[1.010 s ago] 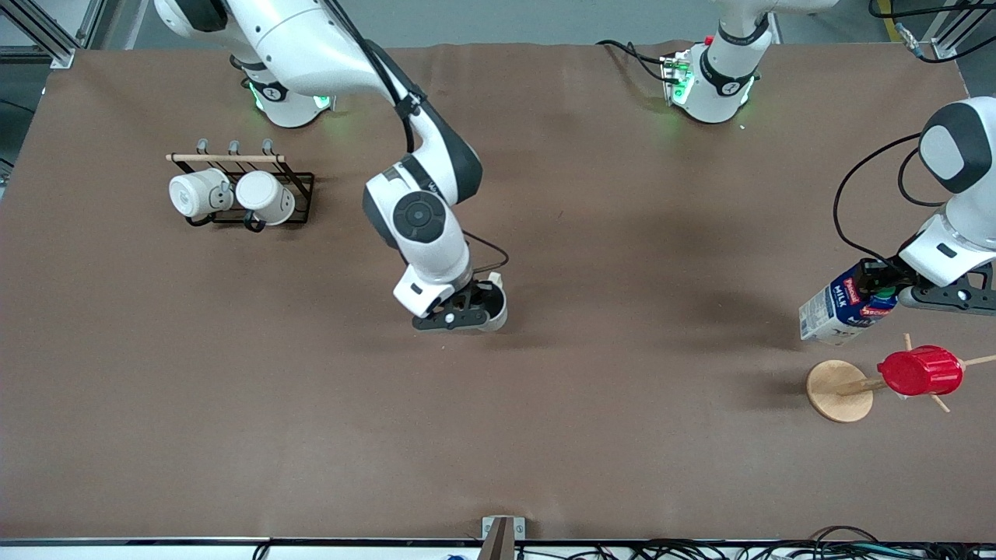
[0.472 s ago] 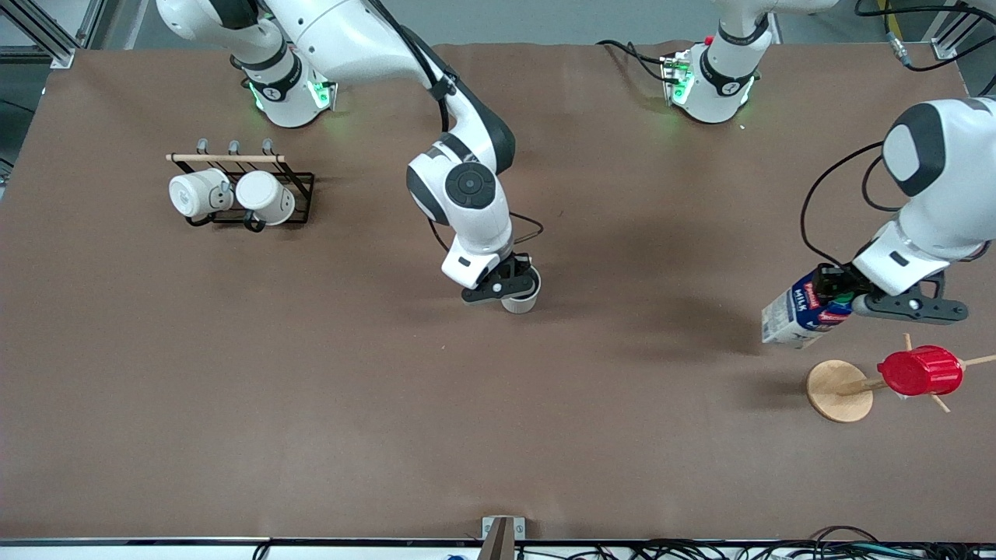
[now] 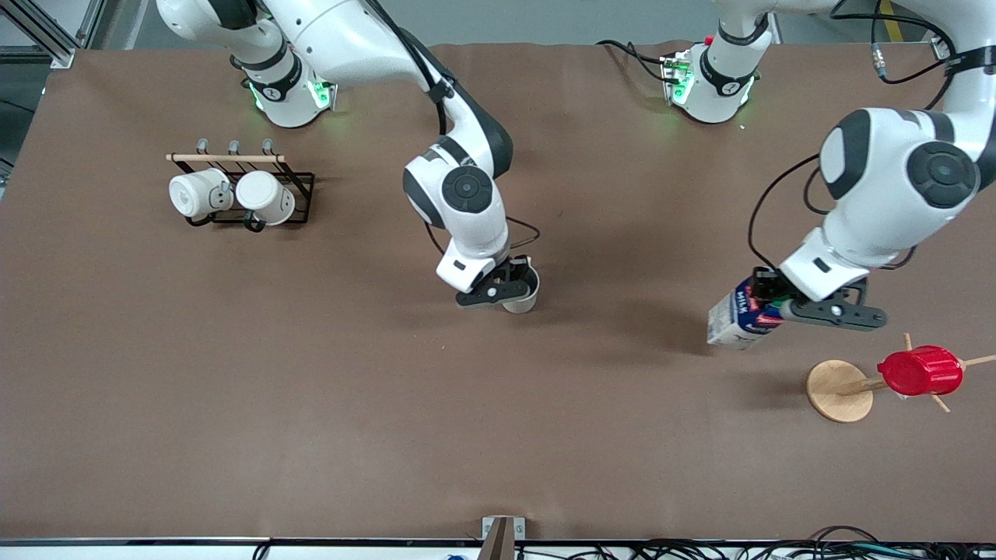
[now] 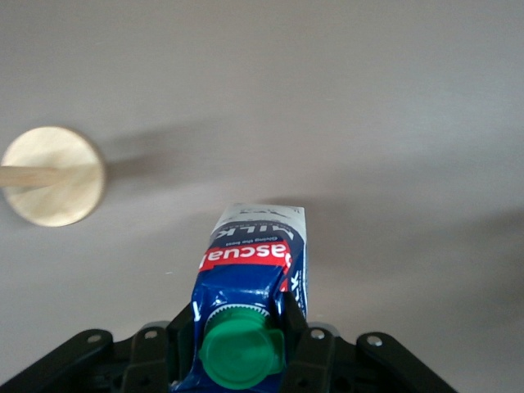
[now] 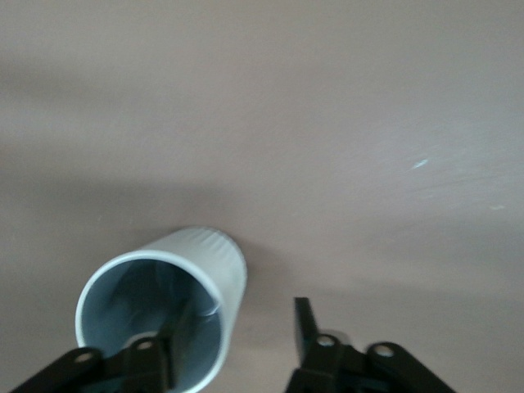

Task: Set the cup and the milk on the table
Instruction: 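Carry the mug to mid-table with the right gripper while the left lifts the carton, then release the mug and withdraw the right gripper while the left carries the carton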

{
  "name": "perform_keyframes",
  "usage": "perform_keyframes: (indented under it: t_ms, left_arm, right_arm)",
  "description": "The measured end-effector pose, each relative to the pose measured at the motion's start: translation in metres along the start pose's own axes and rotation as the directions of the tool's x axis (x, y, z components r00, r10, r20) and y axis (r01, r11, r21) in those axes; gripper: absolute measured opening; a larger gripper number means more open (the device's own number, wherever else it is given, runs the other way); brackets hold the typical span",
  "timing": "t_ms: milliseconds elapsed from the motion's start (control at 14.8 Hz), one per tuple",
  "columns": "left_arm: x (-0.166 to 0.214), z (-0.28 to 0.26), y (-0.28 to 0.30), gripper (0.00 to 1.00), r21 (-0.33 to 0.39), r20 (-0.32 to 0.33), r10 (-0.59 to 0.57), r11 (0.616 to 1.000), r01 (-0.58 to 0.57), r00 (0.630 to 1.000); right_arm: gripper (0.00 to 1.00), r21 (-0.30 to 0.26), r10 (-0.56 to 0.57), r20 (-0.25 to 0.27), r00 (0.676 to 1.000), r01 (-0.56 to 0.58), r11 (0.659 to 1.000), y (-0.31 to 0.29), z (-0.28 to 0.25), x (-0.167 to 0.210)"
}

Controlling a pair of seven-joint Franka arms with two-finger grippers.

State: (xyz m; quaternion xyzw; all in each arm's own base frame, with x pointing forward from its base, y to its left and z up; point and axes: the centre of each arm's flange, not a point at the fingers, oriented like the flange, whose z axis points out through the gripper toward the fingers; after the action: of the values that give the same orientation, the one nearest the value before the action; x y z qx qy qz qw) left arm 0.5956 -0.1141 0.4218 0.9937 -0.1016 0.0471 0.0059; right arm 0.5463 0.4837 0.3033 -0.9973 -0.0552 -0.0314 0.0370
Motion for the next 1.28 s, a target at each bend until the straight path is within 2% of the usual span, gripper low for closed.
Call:
perform_keyframes:
  t_ms: [135, 269, 404, 539, 741, 943, 1280]
  left_arm:
    - [0.001, 0.004, 0.034, 0.40, -0.016, 0.007, -0.009, 1.000, 0.009, 1.000]
    - [0.004, 0.012, 0.070, 0.40, -0.035, 0.020, -0.020, 0.999, 0.021, 1.000]
    - [0.007, 0.021, 0.106, 0.40, -0.054, 0.050, -0.029, 0.998, 0.031, 0.998]
    - [0.010, 0.027, 0.138, 0.40, -0.069, 0.089, -0.060, 0.995, 0.067, 0.994]
    - [0.012, 0.040, 0.178, 0.40, -0.063, 0.127, -0.116, 0.990, 0.125, 0.985]
    - [0.005, 0.056, 0.204, 0.40, -0.024, 0.162, -0.148, 0.988, 0.154, 0.976]
    - [-0.003, 0.070, 0.250, 0.40, 0.039, 0.145, -0.128, 0.992, 0.124, 0.981]
  right_arm:
    - [0.84, -0.011, 0.062, 0.002, 0.998, -0.062, 0.998, 0.040, -0.058, 0.024]
    - [1.00, -0.040, 0.126, -0.021, 0.992, -0.127, 0.991, 0.102, -0.130, 0.047]
    - [1.00, -0.099, 0.162, -0.057, 0.985, -0.167, 0.981, 0.167, -0.191, 0.057]
    - [1.00, -0.154, 0.204, -0.082, 0.976, -0.214, 0.965, 0.218, -0.231, 0.058]
    - [1.00, -0.189, 0.264, -0.079, 0.961, -0.275, 0.943, 0.272, -0.263, 0.054]
    - [1.00, -0.193, 0.267, -0.065, 0.961, -0.275, 0.942, 0.328, -0.301, 0.045]
    - [1.00, -0.163, 0.331, -0.012, 0.944, -0.329, 0.930, 0.440, -0.361, 0.009]
